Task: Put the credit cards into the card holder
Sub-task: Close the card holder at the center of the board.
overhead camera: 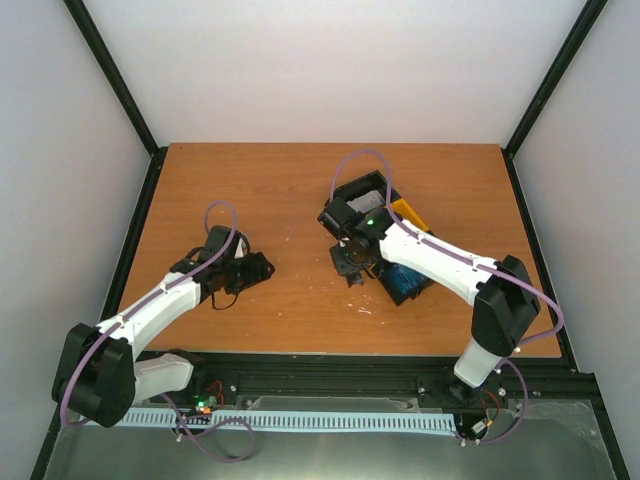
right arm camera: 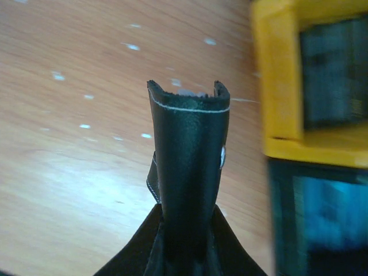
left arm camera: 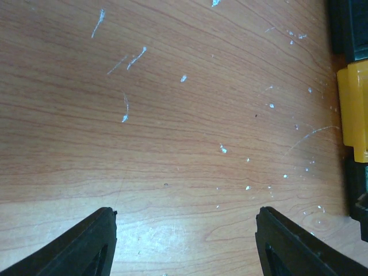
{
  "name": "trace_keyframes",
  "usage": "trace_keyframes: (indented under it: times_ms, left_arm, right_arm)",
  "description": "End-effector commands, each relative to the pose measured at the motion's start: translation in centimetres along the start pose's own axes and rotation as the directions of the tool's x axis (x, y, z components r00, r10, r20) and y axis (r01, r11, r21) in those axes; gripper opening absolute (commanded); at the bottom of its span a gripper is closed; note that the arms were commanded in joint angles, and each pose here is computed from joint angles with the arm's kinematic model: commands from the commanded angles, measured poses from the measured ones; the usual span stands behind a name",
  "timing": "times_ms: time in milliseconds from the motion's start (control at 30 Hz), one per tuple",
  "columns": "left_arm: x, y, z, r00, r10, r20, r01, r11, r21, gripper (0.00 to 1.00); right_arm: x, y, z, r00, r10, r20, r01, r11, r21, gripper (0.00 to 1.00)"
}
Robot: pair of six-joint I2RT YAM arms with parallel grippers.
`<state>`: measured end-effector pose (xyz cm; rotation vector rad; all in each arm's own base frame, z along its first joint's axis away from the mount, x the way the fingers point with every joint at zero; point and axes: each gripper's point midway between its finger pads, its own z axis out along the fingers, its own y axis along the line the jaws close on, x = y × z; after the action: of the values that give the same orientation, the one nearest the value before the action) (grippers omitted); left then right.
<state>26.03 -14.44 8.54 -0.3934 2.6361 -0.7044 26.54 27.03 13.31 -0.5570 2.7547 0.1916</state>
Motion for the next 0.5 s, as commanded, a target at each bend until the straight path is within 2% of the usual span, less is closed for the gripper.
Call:
trace_keyframes:
  times_ms: [0,300,467]
  left_arm:
    - [-1.9,-1.8,-0.9,0.998,0.001,0.064,-0.003,0.999,0.039,0.68]
    - [-5.0,-1.6,-3.5,0.983,-0.037,0.178,0.038,0.999,-0.001,0.7]
    - [-7.8,-1.3,-6.1,0.968,-0.064,0.243,0.06,0.998,0.022,0.7]
  right_arm:
    - [0.8,-5.8,-2.0,0.998,-0.039,-0.053,0.055,0.939,0.338,0.03]
    - [2.3,-5.7,2.0,0.97,-0.123,-0.21,0.225,0.784,0.579,0.03]
    - [2.3,-2.2,3.7,0.951,-0.182,-0.25,0.299,0.743,0.598,0.03]
